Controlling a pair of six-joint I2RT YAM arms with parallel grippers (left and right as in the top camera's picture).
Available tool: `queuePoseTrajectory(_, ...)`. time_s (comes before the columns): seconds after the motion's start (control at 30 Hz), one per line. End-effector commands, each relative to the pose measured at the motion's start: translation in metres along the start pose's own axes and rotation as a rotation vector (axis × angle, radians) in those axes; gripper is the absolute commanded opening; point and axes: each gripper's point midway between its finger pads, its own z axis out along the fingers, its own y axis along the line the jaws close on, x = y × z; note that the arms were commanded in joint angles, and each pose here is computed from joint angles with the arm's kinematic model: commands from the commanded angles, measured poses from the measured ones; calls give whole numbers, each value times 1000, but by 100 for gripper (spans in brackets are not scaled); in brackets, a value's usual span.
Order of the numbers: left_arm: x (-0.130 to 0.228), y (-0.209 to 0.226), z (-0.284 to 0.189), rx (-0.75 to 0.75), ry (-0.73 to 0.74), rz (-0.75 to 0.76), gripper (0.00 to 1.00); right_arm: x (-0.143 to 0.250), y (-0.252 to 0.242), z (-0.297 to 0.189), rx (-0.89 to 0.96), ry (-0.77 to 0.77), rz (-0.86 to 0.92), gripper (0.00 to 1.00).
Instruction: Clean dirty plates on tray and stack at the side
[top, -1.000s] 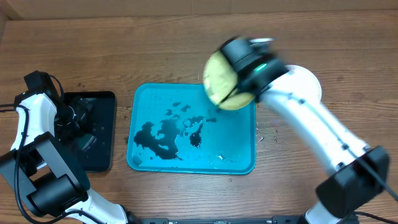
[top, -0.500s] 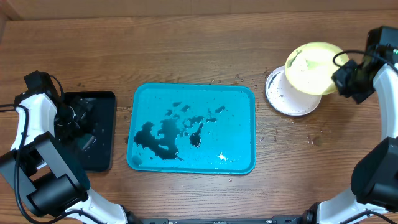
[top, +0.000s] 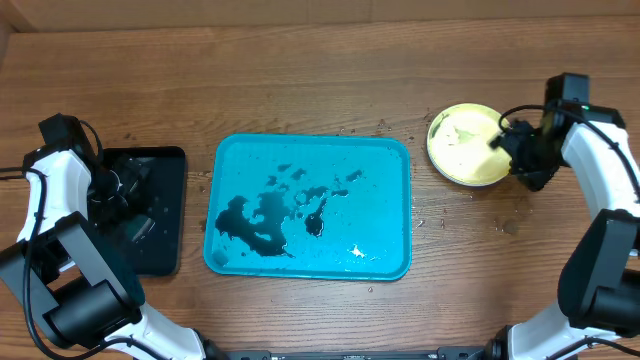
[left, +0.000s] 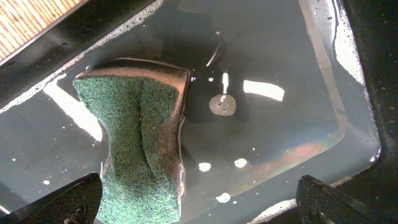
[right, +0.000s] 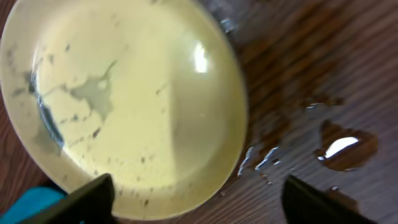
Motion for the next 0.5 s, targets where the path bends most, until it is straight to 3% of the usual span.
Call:
queuePoseTrajectory(0.0,-5,-2,0,8,-2,5,100,17,24,-8,-90,55,-100,97)
queuePoseTrajectory(0.23,-5,-2,0,8,-3,5,100,31,29,-71,-119,24,-116,97)
queuePoseTrajectory(0.47,-5,-2,0,8,-2,5,100,80,7,-148,-159,-32,-184,99)
